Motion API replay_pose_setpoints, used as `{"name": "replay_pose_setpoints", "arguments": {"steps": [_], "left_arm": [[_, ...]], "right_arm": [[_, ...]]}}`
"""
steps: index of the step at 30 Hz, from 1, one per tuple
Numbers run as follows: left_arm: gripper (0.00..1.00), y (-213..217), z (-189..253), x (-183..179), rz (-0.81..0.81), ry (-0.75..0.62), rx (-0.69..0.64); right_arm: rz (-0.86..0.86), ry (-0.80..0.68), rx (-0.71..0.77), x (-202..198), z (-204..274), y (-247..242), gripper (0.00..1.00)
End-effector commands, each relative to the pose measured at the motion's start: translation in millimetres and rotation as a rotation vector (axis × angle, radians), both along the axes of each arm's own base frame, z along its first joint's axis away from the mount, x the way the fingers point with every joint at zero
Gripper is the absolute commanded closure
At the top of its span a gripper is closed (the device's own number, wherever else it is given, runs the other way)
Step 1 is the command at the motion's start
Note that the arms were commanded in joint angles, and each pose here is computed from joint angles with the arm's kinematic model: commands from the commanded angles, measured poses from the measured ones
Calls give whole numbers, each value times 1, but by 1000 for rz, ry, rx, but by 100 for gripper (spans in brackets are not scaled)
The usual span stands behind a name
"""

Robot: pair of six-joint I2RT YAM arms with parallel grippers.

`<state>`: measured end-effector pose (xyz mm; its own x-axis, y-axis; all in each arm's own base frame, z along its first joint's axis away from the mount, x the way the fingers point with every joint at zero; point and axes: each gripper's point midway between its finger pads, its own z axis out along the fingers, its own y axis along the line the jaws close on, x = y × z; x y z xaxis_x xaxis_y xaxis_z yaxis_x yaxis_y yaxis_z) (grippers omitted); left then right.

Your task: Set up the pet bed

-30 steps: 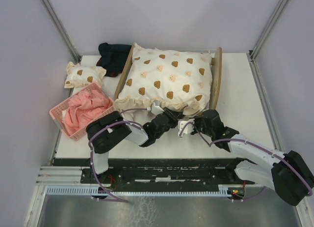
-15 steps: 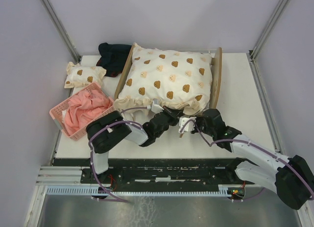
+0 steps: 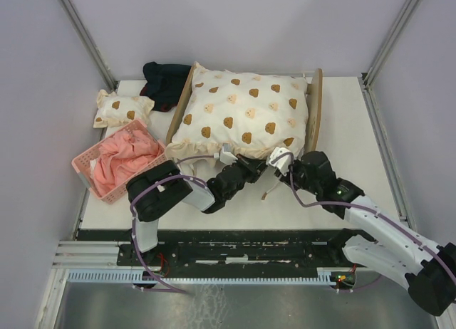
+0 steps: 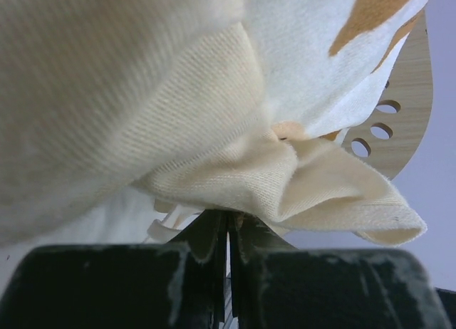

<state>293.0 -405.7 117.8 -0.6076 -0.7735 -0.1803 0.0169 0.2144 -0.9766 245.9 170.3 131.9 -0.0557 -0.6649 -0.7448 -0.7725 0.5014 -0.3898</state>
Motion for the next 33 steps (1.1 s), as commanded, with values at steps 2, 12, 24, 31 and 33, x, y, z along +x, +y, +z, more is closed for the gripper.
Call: {"name": "replay_pose_setpoints", "arguments": {"steps": [2,12,24,31,33], "left_arm": [[97,-3,15,2,-8,-64,-22],[97,3,22,-12,-39,-86,-57],[97,16,7,-26,-33,-103,27],[97,18,0,-29,-36,-118,53],[97,20,3,-29,-26,-132,57]], "right_arm": [[-360,69,285,10,56,-12,63],[-683,278,931,-11,29,-12,71],[-842,326,1027,-6,-38,-20,65],[-817,335,1020,-4,-51,-12,59],[-821,335,1015,-1,-53,-10,58]]}}
